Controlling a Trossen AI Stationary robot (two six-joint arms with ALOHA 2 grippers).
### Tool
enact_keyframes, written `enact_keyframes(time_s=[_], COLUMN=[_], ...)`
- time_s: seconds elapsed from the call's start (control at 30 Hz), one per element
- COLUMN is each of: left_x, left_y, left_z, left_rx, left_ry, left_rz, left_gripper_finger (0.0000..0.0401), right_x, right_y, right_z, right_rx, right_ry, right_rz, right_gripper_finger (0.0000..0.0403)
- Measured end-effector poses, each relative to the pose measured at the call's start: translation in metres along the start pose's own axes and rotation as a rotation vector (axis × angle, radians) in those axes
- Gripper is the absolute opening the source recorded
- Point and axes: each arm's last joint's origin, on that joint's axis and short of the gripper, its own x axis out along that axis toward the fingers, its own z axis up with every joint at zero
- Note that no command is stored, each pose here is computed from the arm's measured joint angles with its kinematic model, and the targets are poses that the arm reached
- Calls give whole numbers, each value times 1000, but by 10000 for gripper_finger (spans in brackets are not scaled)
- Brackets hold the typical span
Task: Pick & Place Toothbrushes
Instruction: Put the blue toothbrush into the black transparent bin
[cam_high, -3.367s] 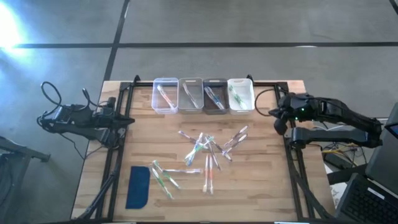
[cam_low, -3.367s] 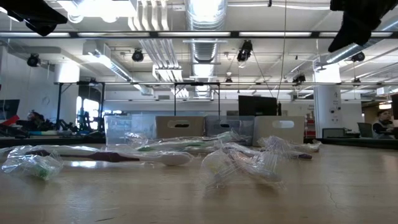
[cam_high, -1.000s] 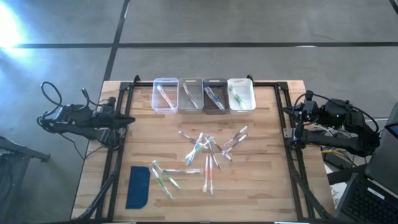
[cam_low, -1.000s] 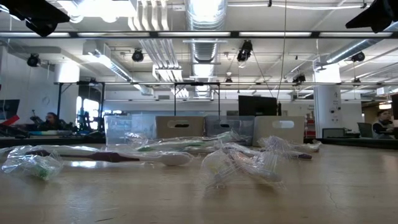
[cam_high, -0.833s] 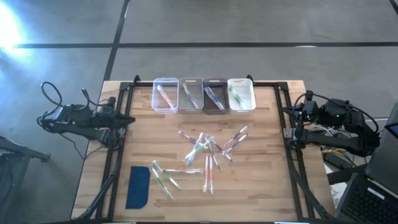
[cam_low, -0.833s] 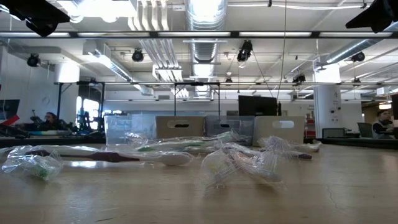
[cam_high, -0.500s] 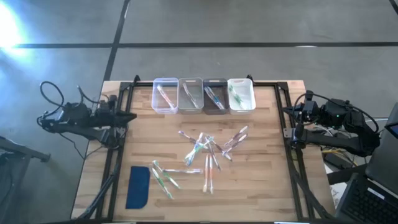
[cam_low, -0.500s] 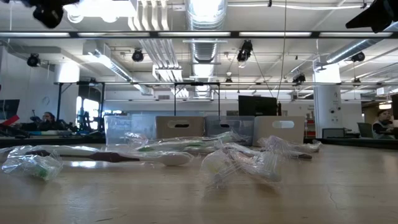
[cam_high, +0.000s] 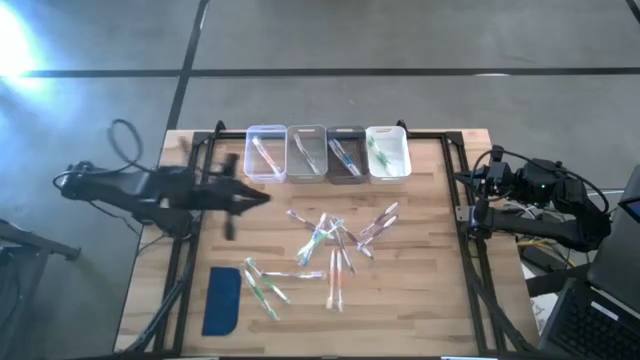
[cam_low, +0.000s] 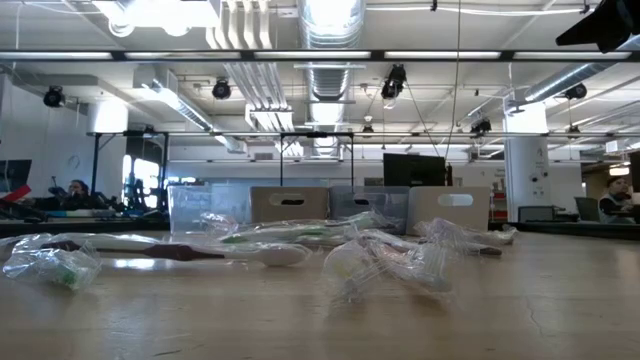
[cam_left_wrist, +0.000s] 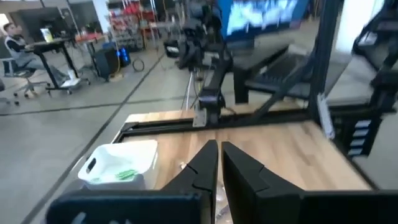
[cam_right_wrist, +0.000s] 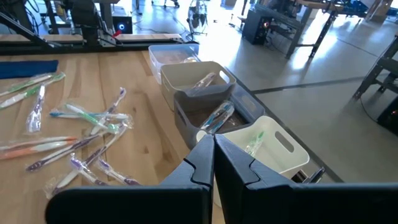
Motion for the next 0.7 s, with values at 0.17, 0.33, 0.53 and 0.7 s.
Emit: enact_keyframes(time_s=[0.17, 0.33, 0.53, 0.7], left_x=[34, 61, 87, 114], left_y=[-3, -3, 1, 4], left_z=[18, 31, 39, 19], left_rx=[6, -47, -145, -307], left_ry=[98, 183, 271, 416], left_rz=[40, 103, 191, 270], left_gripper_finger=[26, 28, 78, 132], right_x=[0, 0, 0, 0], right_y=[0, 0, 0, 0], right_z=[0, 0, 0, 0], right_rx=[0, 0, -2, -2], right_ry=[0, 0, 0, 0], right_rz=[0, -1, 0, -1], right_gripper_finger=[8, 8, 8, 8])
